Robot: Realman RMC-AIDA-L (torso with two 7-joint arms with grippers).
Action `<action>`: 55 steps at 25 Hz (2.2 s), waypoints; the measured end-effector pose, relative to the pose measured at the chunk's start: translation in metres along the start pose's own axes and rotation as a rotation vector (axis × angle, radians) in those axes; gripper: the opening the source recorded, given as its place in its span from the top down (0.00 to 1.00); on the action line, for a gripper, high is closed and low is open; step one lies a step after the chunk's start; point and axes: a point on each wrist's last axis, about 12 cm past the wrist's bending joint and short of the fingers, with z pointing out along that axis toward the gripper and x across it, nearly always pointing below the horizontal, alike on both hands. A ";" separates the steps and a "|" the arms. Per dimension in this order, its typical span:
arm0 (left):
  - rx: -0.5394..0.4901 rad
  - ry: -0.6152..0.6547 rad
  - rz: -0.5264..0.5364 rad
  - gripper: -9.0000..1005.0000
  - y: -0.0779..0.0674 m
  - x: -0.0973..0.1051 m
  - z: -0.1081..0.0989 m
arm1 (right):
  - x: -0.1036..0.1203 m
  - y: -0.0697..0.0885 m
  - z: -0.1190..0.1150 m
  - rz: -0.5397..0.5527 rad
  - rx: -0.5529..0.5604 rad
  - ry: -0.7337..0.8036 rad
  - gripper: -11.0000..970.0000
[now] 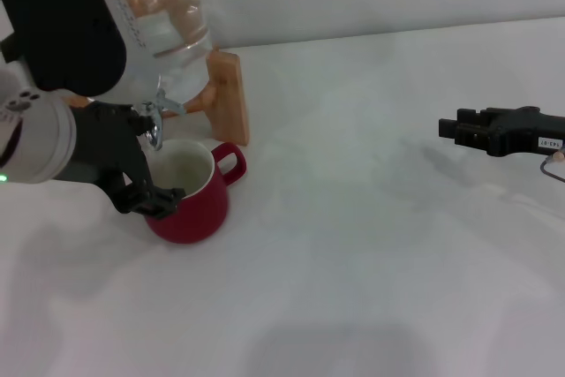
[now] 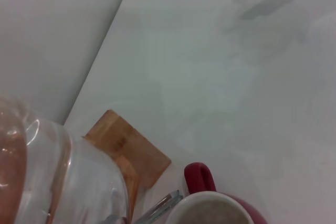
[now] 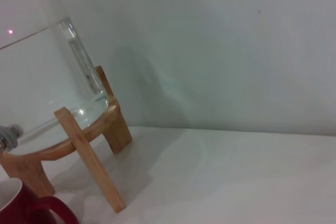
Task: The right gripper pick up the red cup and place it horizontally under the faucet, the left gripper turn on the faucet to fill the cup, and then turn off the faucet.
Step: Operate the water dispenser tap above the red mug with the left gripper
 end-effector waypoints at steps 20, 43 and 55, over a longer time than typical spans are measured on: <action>-0.007 0.008 0.029 0.12 0.001 -0.007 0.011 | 0.000 -0.001 -0.001 0.000 0.006 0.000 0.54; -0.011 0.003 0.044 0.12 0.007 -0.015 0.017 | 0.000 -0.004 -0.003 0.008 0.018 -0.004 0.54; -0.028 0.008 0.054 0.12 0.008 -0.017 0.019 | 0.001 -0.004 -0.003 0.010 0.019 -0.004 0.54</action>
